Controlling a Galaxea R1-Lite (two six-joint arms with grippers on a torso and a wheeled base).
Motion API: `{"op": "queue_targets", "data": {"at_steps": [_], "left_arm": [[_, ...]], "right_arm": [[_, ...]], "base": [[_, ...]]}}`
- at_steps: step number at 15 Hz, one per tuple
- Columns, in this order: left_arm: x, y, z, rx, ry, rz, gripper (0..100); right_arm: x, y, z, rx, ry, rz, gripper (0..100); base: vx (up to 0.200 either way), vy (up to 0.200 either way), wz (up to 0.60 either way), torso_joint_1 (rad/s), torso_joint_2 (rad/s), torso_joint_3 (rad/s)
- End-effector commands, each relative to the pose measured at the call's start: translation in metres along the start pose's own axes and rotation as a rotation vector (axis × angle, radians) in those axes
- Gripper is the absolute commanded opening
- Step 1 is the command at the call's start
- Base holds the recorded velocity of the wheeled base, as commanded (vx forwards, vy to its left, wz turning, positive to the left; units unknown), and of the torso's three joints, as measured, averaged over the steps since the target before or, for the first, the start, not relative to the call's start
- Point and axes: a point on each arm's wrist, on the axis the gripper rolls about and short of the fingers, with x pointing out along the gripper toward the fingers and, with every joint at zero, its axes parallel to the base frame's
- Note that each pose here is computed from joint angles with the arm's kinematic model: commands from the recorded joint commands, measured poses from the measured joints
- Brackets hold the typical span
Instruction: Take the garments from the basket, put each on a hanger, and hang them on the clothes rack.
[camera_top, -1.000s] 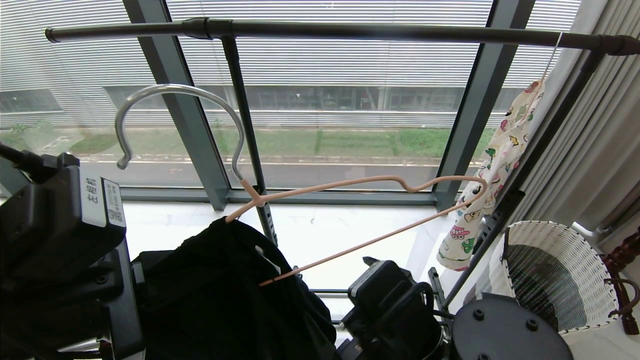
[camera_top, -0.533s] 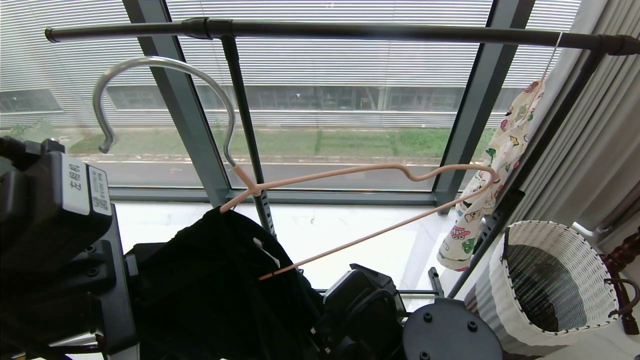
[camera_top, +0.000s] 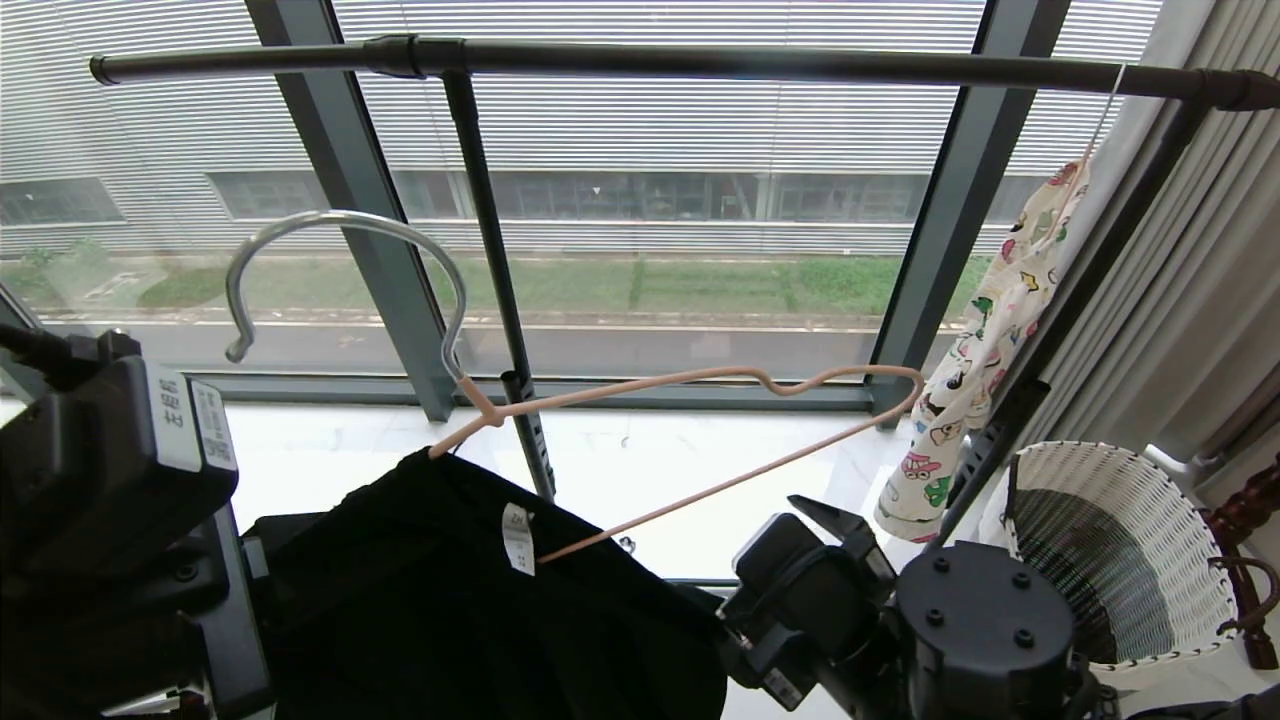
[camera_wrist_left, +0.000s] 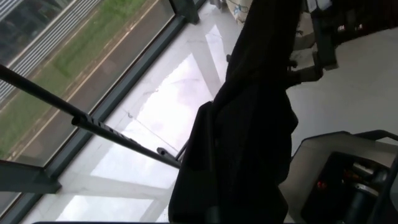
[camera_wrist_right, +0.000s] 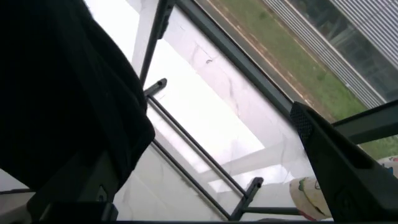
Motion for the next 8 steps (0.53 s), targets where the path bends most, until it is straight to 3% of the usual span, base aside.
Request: {"op": "queue_targets", "data": {"at_steps": [1,2,5,8], "left_arm": [[-0.007,-0.004,-0.009,-0.005,0.009,0.015,0],[-0.007,-0.004,-0.009,-0.005,0.009,0.015,0],[-0.013,-0.011,-0.019,-0.005,0.021,0.011,0],[-0.012,-0.011,-0.026,-0.014,0.075,0.059,0]], "right_arm": [[-0.023,-0.025,0.002,0.03,-0.027,-0.042,100],[-0.023,-0.025,0.002,0.03,-0.027,-0.042,100],[-0.044,-0.047,0.003,0.047,-0.054,-0.088,100],[-0.051,-0.065,0.007,0.04,-0.079,-0.14,100]], "base": [[0.0,0.0,0.0,0.0,0.0,0.0],[0.0,0.0,0.0,0.0,0.0,0.0],[0.0,0.0,0.0,0.0,0.0,0.0],[0.0,0.0,0.0,0.0,0.0,0.0]]}}
